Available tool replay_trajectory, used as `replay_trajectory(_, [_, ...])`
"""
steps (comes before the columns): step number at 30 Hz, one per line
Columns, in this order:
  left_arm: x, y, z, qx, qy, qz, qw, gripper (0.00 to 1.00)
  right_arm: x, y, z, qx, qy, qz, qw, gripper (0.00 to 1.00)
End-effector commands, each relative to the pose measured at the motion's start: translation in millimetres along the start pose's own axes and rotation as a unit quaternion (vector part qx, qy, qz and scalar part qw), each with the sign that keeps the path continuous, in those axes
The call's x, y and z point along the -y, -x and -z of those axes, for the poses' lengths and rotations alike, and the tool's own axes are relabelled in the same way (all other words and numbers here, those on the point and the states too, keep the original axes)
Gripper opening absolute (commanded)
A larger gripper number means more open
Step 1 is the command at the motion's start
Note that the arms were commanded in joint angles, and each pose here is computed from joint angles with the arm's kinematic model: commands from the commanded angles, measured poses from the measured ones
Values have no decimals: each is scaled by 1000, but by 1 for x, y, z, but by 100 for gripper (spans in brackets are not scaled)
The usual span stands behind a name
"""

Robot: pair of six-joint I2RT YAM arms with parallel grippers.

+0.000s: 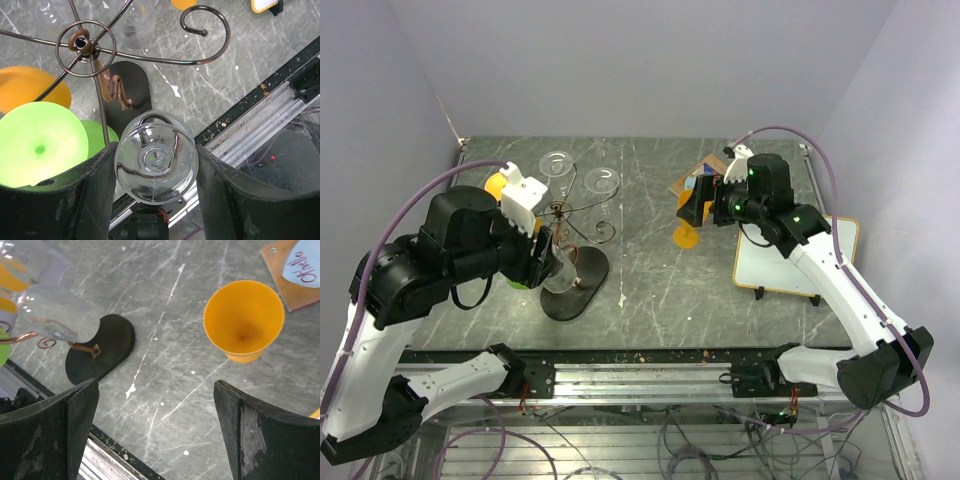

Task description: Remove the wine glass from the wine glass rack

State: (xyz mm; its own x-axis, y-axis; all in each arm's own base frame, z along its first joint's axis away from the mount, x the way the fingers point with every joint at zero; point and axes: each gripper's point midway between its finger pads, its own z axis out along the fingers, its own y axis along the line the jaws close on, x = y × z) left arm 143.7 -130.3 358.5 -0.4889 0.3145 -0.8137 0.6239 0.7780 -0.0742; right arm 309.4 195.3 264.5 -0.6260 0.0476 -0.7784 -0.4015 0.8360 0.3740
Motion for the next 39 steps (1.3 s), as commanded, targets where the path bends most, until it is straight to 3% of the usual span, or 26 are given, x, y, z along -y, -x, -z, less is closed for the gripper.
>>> replay_trajectory(1, [1,8,9,24,-2,-3,1000,7,-27,10,13,17,75,40,996,97])
replay_trajectory(7, [6,12,7,30,-18,-8,999,7,-75,9,33,56,196,91,975,97])
replay_trajectory(19, [-2,11,1,25,4,-9,1000,7,-176,-39,44,69,315,207,924,96])
replay_trajectory(26, [13,22,-6,37,-38,-15,998,7,-176,-34,41,74,296,211,929,96])
replay_trajectory(39, [1,18,-4,24,-3,-21,999,7,-178,-34,42,77,302,216,925,96])
